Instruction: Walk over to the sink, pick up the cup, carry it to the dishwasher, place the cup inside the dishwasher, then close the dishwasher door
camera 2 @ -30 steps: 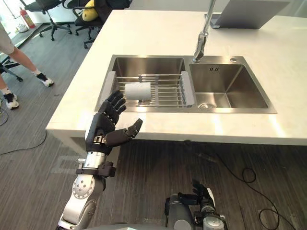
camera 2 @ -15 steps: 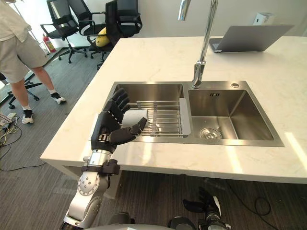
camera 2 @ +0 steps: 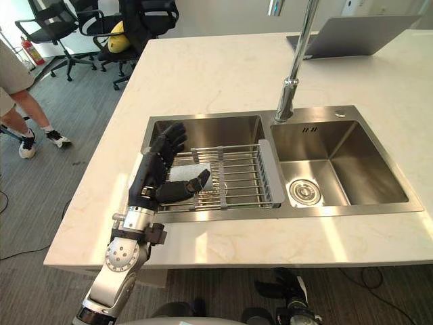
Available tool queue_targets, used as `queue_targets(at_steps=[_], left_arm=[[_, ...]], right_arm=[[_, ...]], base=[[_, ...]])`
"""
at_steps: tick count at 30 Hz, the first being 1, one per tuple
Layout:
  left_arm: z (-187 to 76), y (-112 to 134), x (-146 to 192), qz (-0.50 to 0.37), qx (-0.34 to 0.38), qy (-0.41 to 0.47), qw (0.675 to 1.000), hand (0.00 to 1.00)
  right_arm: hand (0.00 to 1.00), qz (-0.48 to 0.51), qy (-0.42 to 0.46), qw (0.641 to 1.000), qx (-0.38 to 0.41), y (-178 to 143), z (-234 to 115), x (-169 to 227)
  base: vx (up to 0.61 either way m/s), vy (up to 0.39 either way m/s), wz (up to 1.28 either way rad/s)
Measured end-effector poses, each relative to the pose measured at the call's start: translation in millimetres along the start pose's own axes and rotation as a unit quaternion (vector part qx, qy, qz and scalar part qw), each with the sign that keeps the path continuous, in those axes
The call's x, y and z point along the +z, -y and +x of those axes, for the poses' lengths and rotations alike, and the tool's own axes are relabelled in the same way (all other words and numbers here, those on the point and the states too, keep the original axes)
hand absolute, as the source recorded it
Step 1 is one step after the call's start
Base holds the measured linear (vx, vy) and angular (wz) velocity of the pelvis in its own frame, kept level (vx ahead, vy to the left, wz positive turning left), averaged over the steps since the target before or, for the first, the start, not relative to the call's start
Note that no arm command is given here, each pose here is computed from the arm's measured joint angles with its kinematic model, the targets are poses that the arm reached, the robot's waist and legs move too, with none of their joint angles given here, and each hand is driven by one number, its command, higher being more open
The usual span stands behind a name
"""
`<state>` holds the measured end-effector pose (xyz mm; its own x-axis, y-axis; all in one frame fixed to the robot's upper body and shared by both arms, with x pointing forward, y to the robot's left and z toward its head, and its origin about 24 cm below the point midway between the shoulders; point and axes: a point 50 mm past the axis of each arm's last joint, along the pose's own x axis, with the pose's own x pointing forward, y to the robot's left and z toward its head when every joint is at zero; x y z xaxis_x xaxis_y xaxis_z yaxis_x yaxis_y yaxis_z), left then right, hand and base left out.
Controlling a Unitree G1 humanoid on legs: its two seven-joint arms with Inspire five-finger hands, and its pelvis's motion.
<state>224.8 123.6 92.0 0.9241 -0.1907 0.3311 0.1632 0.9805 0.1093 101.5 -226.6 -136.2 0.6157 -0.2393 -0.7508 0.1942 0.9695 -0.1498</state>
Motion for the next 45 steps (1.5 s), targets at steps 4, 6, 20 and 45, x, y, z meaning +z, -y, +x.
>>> queue_targets(at_steps=[4, 6, 20, 45], left_arm=[[3.2, -3.5, 0.7, 0.046, -0.017, 0.005, 0.999, 0.9], [7.5, -7.9, 2.3, 0.077, -0.017, 0.013, 0.997, 0.9], [8.5, -41.5, -26.7, 0.244, -0.026, -0.058, 0.968, 0.9], [28.1, -63.2, -34.4, 0.44, -0.065, -0.069, 0.893, 0.9]], right_arm=[[0.9, -0.006, -0.004, 1.0, 0.011, -1.1, -1.2, -2.7], [0.9, -0.012, -0.004, 1.0, 0.02, -3.6, -1.2, -2.6], [0.9, -0.012, -0.009, 0.999, 0.037, -8.4, -2.7, -6.1], [0.9, -0.015, -0.014, 0.999, 0.039, -8.2, -5.8, -11.3]], base=[[0.05, -0.05, -0.07], [0.0, -0.037, -0.09], [-0.07, 0.005, -0.01], [-0.01, -0.001, 0.0]])
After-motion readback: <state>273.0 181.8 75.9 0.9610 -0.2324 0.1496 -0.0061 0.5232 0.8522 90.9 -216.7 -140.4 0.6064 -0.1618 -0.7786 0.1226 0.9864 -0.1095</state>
